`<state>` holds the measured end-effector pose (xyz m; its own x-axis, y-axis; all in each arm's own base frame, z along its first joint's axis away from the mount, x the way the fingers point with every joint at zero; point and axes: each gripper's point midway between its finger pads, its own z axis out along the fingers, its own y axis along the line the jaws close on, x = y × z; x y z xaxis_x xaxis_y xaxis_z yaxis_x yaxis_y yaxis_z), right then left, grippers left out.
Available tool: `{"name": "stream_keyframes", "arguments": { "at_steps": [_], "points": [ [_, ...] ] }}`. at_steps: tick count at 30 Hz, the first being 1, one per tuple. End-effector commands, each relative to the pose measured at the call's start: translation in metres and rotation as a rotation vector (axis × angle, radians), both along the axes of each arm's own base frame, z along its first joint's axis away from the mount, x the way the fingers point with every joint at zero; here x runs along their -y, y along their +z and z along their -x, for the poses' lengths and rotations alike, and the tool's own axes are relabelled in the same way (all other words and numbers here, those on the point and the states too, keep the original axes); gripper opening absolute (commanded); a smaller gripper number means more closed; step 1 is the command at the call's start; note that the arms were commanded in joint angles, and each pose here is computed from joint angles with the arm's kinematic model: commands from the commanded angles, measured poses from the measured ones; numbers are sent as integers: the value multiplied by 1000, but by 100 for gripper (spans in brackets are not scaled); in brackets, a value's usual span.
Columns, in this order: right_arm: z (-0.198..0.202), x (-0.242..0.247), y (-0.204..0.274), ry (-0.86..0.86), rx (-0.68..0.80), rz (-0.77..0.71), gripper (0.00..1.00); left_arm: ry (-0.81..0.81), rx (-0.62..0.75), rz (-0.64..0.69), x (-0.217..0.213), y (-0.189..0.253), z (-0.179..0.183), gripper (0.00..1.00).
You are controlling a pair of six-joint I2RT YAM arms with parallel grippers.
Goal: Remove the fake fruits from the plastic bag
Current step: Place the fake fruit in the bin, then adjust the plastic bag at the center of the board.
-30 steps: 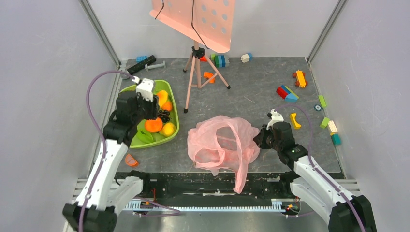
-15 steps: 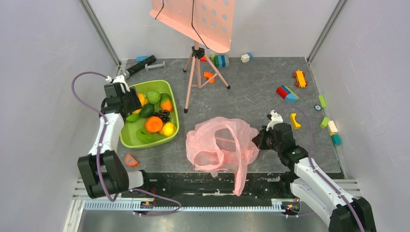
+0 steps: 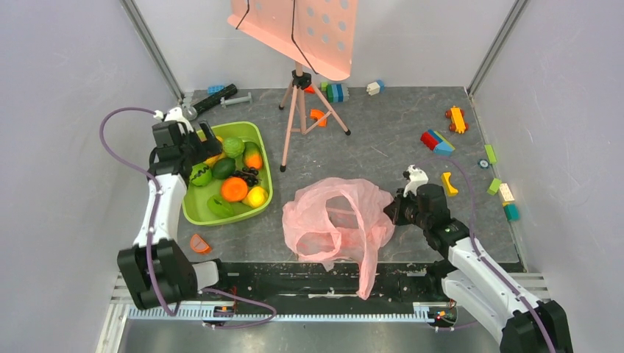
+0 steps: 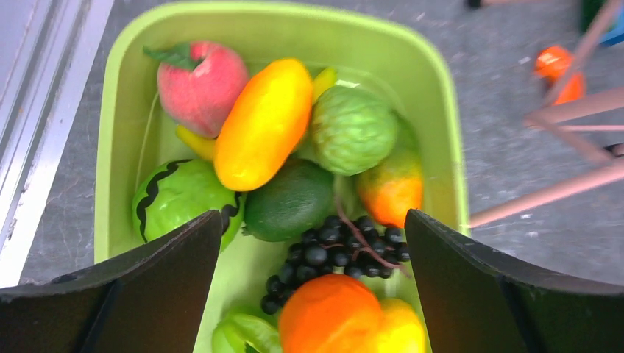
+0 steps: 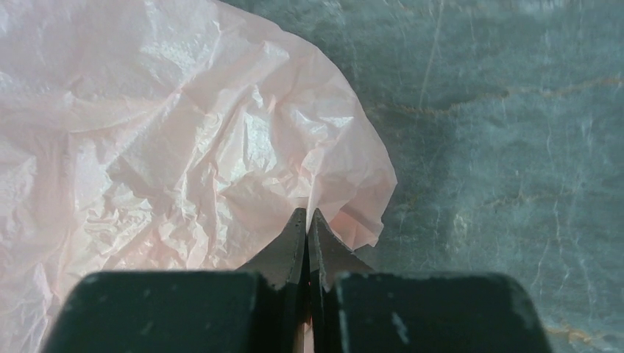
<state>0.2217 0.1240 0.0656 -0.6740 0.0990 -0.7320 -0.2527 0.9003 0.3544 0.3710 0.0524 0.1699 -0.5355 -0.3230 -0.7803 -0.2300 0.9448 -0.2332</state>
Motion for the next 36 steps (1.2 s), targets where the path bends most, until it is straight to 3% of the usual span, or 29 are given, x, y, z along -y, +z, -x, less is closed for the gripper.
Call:
{"name": "stream_keyframes", "arguments": {
  "at_steps": [1, 4, 12, 18, 23, 24, 27, 29, 36],
  "points": [
    [-21, -19, 58, 135, 209, -29, 0, -44, 244, 73, 22, 74, 7, 100],
    [-21, -33, 87, 212, 311, -86, 0, -77, 320, 123, 36, 85, 18, 100],
    [-31, -43, 182, 290, 561, -101, 0, -41, 293, 125, 36, 70, 31, 100],
    [-44, -17, 243, 135, 691, -37, 0, -37, 284, 139, 37, 69, 31, 100],
    [-68, 15, 233, -79, 613, 52, 4, -9, 290, 144, 35, 72, 34, 100],
    [-74, 22, 229, -119, 583, 80, 10, -5, 289, 146, 35, 71, 35, 100],
    [-90, 35, 214, -197, 449, 171, 59, -2, 271, 145, 37, 70, 38, 100],
    [-94, 40, 212, -215, 399, 213, 69, 1, 242, 130, 38, 67, 43, 100],
    [-79, 74, 231, -367, 463, 266, 92, -70, 244, 138, 59, 66, 56, 100]
  ]
}}
